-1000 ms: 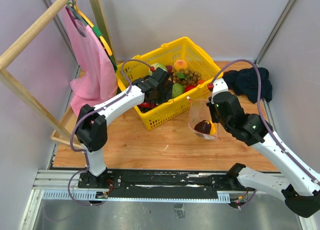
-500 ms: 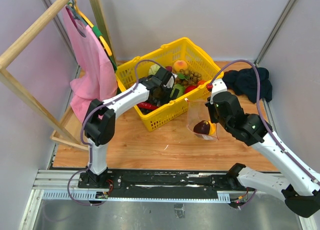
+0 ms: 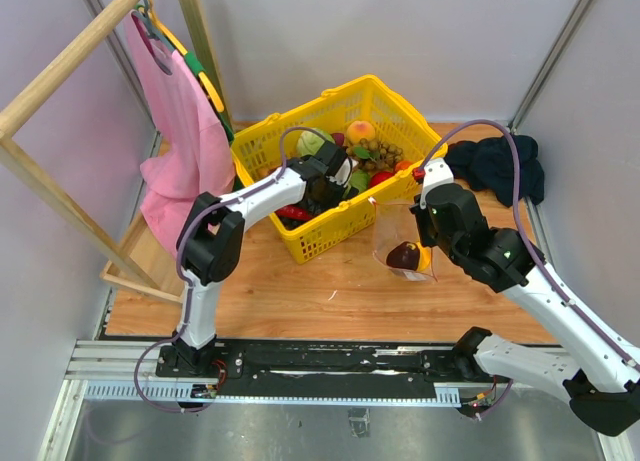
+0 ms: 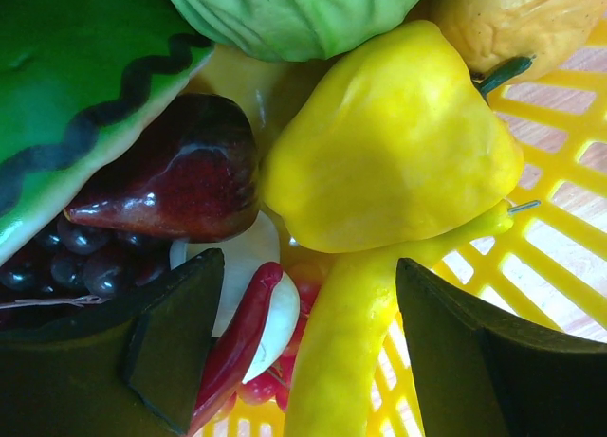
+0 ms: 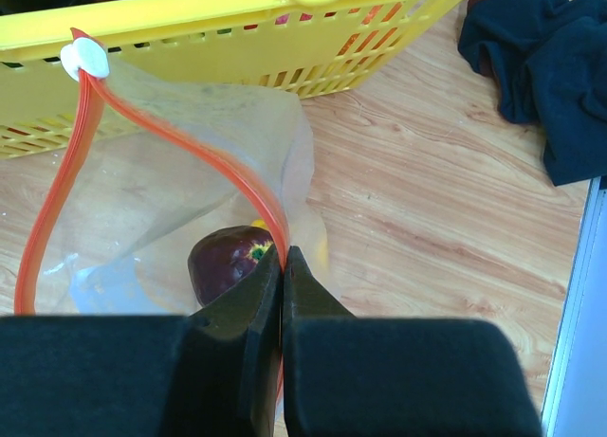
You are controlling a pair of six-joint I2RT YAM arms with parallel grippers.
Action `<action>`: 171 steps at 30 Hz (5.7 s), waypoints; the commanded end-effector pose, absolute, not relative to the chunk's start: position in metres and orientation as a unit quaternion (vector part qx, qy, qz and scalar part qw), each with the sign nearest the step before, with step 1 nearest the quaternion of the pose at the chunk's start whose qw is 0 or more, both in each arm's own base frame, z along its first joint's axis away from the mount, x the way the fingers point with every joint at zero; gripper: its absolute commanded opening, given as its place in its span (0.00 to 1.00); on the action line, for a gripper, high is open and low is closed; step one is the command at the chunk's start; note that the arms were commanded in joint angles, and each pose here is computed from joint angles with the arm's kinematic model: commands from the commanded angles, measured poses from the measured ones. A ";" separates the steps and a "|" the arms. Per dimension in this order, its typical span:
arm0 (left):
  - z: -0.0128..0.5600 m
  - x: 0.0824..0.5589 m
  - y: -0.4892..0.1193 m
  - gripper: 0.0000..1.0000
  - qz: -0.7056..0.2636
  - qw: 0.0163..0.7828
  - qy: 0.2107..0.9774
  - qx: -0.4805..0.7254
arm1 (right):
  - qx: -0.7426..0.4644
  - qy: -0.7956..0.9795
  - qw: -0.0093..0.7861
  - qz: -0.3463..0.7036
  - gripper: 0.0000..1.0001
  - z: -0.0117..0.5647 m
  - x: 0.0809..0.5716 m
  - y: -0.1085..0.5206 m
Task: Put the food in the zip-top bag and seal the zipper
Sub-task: Pick up the fake vegetable from the bin, then place the fake vegetable in the zipper food storage bag.
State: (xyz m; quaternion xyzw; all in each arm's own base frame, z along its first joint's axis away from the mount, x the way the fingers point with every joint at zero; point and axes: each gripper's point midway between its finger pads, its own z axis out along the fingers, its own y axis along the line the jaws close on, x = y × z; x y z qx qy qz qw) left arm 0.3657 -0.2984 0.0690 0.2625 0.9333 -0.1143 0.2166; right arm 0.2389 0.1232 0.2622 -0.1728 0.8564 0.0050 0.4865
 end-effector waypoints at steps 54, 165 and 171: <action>0.071 0.382 -0.331 0.66 -0.189 0.256 0.890 0.328 | -0.179 0.849 0.497 0.024 0.03 0.267 0.239 0.132; 0.289 0.225 -0.421 0.97 -0.291 0.628 0.558 0.458 | -0.149 0.837 0.520 0.080 0.01 0.278 0.231 0.139; 0.306 0.210 -0.403 0.97 -0.318 0.604 0.601 0.416 | -0.144 0.838 0.522 0.075 0.01 0.279 0.232 0.137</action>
